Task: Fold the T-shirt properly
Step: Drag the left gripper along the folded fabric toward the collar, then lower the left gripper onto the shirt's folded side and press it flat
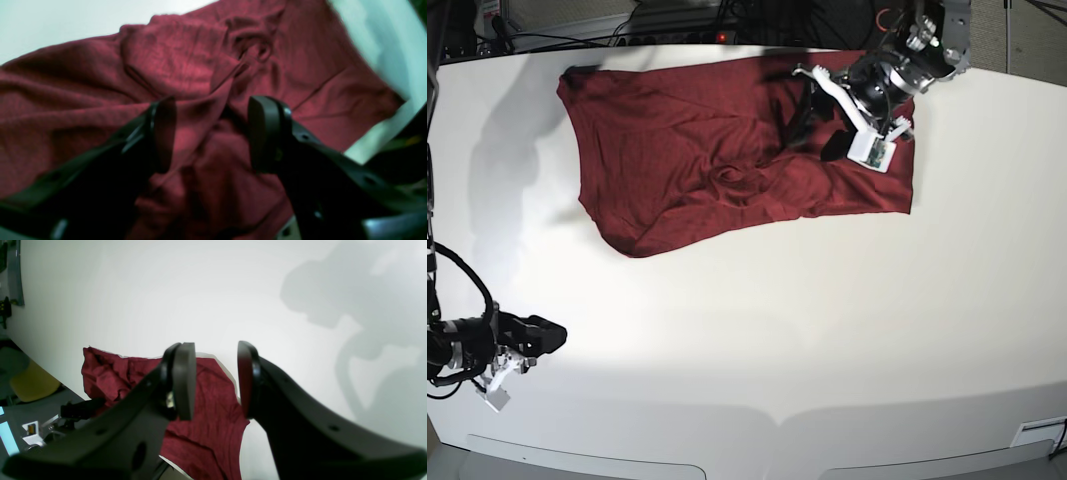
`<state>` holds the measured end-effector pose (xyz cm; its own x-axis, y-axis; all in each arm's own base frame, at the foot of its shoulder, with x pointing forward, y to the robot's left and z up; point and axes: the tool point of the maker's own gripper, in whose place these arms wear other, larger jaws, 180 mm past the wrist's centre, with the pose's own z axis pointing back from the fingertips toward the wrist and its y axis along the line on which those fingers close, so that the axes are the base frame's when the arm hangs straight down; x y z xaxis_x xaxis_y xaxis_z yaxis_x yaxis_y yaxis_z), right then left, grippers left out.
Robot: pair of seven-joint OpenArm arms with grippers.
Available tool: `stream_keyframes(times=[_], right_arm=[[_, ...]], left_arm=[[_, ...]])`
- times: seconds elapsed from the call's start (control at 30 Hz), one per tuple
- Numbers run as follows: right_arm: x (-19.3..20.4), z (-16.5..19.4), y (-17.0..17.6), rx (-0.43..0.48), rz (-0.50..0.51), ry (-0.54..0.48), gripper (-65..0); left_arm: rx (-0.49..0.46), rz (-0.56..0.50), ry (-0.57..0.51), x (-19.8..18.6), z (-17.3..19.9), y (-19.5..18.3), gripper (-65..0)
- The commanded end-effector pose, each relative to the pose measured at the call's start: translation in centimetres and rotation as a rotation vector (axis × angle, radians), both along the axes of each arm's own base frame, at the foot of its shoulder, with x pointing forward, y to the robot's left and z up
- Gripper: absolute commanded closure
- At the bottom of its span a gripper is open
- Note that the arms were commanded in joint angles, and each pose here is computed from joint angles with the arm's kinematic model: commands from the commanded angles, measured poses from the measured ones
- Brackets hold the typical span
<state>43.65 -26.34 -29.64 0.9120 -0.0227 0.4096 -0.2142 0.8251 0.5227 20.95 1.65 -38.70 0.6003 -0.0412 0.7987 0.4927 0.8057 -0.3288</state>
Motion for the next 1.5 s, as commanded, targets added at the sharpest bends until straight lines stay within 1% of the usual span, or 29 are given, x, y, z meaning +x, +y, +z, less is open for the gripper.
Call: stream_keyframes(times=[0.0, 0.07, 0.17, 0.23, 0.27, 0.3, 0.33, 0.37, 0.4, 0.43, 0.63, 0.7, 0.87, 0.97, 1.03, 1.17, 1.33, 1.47], right_arm=[[1.5, 2.6, -0.3, 0.020, -0.012, -0.073, -21.4], [1.5, 2.6, -0.3, 0.020, -0.011, -0.072, -21.4], [1.5, 2.6, -0.3, 0.020, -0.011, -0.072, -21.4], [1.5, 2.6, -0.3, 0.020, -0.011, -0.072, -21.4], [1.5, 2.6, -0.3, 0.020, -0.011, -0.071, -21.4], [1.4, 2.6, -0.3, 0.019, -0.010, -0.070, -21.4], [1.4, 2.6, -0.3, 0.019, -0.010, -0.069, -21.4], [1.4, 2.6, -0.3, 0.019, -0.009, -0.069, -21.4], [1.4, 2.6, -0.3, 0.019, -0.010, -0.069, -21.4], [1.4, 2.6, -0.3, 0.019, -0.009, -0.069, -21.4], [1.5, 2.6, -0.3, 0.021, -0.012, -0.074, -21.4], [1.5, 2.7, -0.2, 0.022, -0.013, -0.075, -21.4], [1.5, 2.6, -0.2, 0.022, -0.011, -0.072, -21.4], [1.3, 2.6, -0.2, 0.021, -0.006, -0.064, -21.4], [1.3, 2.6, -0.2, 0.021, -0.007, -0.065, -21.4], [1.3, 2.6, -0.2, 0.021, -0.007, -0.066, -21.4], [1.3, 2.6, -0.2, 0.021, -0.007, -0.065, -21.4], [1.3, 2.5, -0.2, 0.021, -0.006, -0.065, -21.4]], left_arm=[[-0.024, 0.003, -0.056, 1.0, 1.4, -0.2, -33.0], [-0.002, -0.001, -0.067, 1.4, 1.4, -0.1, -33.0], [-0.002, 0.006, -0.095, 2.5, 2.0, 0.0, -33.0], [0.011, 0.068, -0.112, 4.1, 2.5, 0.9, -32.4], [0.021, 0.106, -0.119, 5.0, 2.7, 1.4, -30.5], [0.050, 0.139, -0.124, 5.7, 2.7, 2.1, -27.2], [0.085, 0.155, -0.126, 6.2, 2.6, 2.6, -21.9], [0.116, 0.154, -0.119, 6.4, 2.3, 2.9, -14.5], [0.145, 0.146, -0.105, 6.3, 1.9, 3.1, -5.7], [0.163, 0.141, -0.095, 6.1, 1.6, 3.2, 0.0], [0.178, 0.111, -0.054, 4.3, 0.4, 2.7, 0.0], [0.205, 0.088, -0.055, 3.7, -0.1, 2.4, 0.0], [0.310, 0.018, -0.028, 2.2, -2.2, 1.8, 0.0], [0.323, -0.014, -0.003, 1.4, -3.4, 1.1, 0.0], [0.301, -0.030, -0.025, 1.4, -3.1, 0.1, 0.0], [0.249, -0.053, -0.111, 2.5, -1.4, -1.8, 0.0], [0.235, -0.083, -0.189, 4.9, 0.6, -3.4, 0.0], [0.234, -0.082, -0.245, 7.0, 2.1, -3.7, 0.0]])
